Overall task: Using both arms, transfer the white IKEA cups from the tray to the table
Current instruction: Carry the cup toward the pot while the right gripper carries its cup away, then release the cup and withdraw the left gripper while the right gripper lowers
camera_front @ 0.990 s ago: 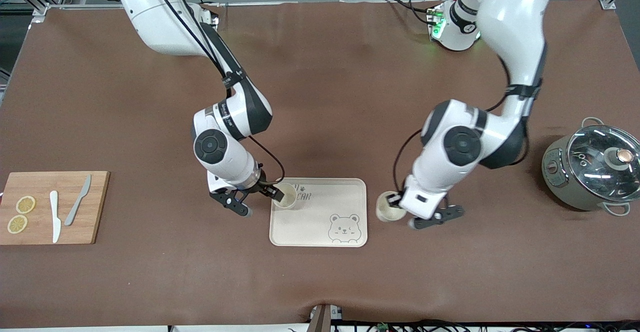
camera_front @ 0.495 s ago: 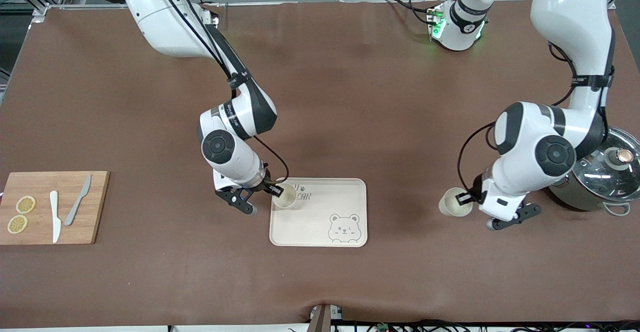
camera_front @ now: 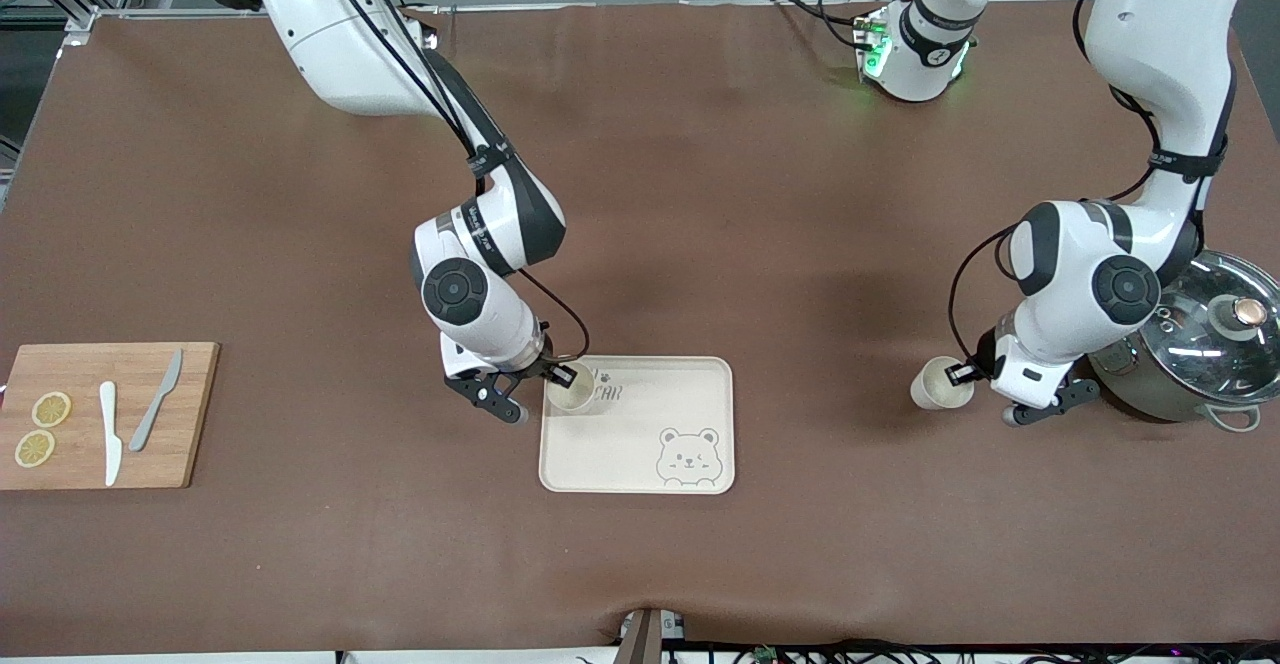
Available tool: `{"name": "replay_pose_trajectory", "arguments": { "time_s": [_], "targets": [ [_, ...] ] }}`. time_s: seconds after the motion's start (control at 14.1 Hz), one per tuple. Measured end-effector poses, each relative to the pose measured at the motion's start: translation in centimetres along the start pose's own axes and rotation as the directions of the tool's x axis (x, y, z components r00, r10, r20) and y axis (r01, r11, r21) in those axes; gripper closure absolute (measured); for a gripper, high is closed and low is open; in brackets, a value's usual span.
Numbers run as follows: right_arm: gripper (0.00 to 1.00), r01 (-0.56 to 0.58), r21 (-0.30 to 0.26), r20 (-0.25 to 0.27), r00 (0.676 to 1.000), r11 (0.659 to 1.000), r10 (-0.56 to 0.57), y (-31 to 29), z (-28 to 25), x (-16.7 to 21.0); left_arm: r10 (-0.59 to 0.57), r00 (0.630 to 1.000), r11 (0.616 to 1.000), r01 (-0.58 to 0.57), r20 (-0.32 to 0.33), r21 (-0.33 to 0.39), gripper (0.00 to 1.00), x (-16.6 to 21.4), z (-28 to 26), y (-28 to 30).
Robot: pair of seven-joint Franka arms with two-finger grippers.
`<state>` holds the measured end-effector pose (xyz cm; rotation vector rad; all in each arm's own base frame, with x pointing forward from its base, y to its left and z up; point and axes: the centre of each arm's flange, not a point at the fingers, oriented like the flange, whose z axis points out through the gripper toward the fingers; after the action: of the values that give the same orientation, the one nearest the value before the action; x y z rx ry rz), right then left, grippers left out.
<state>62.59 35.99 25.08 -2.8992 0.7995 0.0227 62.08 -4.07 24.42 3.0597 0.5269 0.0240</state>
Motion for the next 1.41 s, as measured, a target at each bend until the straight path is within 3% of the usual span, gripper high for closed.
{"name": "replay_pose_trajectory", "arguments": {
  "time_s": [0.21,0.42,0.64,0.85,1.06,1.41],
  "targets": [
    [0.98,-0.002,0.005,-0.006,1.000,1.000,0.002,-0.1,-0.3,0.3,0.006,1.000,1.000,-0.007,0.026,0.011,0.96,-1.3,0.9,-0.4],
    [0.98,-0.013,0.039,-0.036,0.999,0.999,0.015,-0.6,-2.7,1.9,0.008,0.999,1.000,-0.008,0.031,0.014,0.88,-1.7,1.0,-0.5],
    [0.98,-0.049,0.010,-0.018,0.999,0.999,0.049,1.7,-6.1,5.9,0.009,1.000,1.000,-0.009,0.015,0.009,0.59,-1.5,0.1,-0.4],
    [0.98,0.022,-0.046,0.048,0.999,0.999,-0.019,6.8,-11.4,10.6,0.010,0.999,1.000,-0.010,-0.030,-0.002,0.30,-0.7,-4.1,-0.1],
    [0.98,0.151,-0.048,0.092,0.985,0.987,-0.146,12.2,-16.0,14.2,0.005,1.000,1.000,-0.005,-0.012,0.018,0.01,0.4,-10.9,0.2],
    [0.98,0.297,-0.032,0.155,0.945,0.954,-0.289,23.6,-17.7,16.9,-0.015,0.999,0.999,0.014,0.036,0.050,0.00,2.1,-22.2,0.0]
  ]
}}
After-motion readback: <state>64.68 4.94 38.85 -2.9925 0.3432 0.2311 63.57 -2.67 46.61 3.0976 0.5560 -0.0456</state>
